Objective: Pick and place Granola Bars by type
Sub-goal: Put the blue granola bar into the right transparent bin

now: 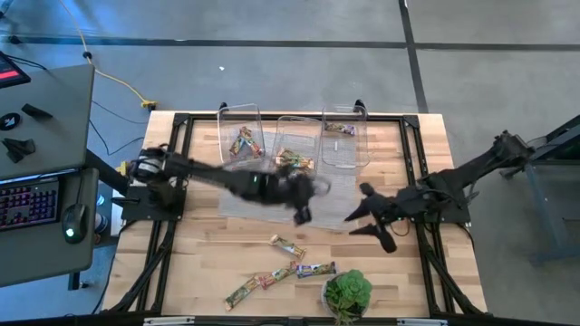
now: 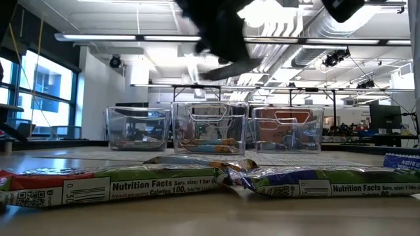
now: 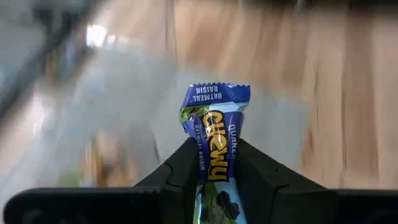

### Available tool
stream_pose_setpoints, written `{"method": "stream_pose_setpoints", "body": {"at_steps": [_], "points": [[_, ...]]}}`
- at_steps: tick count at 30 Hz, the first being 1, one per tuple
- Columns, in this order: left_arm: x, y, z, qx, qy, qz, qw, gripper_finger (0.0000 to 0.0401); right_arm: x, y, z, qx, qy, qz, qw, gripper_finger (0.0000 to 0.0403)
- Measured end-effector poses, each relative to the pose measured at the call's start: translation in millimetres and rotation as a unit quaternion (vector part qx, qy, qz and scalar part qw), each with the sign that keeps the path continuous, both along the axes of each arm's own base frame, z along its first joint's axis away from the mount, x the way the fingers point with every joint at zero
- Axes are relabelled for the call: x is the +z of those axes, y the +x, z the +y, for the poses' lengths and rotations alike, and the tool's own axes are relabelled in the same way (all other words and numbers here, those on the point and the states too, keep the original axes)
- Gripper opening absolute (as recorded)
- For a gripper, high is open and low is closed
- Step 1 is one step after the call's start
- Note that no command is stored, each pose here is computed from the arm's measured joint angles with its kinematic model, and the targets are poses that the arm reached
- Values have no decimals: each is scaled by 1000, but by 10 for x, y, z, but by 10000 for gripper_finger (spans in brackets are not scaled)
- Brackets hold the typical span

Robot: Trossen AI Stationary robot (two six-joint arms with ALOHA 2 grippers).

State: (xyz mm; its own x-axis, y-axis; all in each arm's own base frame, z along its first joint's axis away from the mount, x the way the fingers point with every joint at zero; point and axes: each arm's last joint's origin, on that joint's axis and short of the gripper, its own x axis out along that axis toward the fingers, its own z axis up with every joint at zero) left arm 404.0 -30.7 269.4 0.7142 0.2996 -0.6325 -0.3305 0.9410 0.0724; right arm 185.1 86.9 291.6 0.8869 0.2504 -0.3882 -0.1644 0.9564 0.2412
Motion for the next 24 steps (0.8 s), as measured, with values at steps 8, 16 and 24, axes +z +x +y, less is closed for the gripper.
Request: {"method": "stream_pose_setpoints", "body": {"at_steps": [8, 16, 24], "points": [[284, 256, 1152, -33, 30, -209, 977, 85, -59, -138, -11, -104, -78, 18, 991, 158], [-109, 415, 1857, -32, 31, -275, 960, 85, -73, -136, -27, -111, -110, 19, 988, 157], [-576, 703, 2028, -39, 28, -272, 961, 86, -73, -136, -26, -109, -109, 19, 988, 154]]}}
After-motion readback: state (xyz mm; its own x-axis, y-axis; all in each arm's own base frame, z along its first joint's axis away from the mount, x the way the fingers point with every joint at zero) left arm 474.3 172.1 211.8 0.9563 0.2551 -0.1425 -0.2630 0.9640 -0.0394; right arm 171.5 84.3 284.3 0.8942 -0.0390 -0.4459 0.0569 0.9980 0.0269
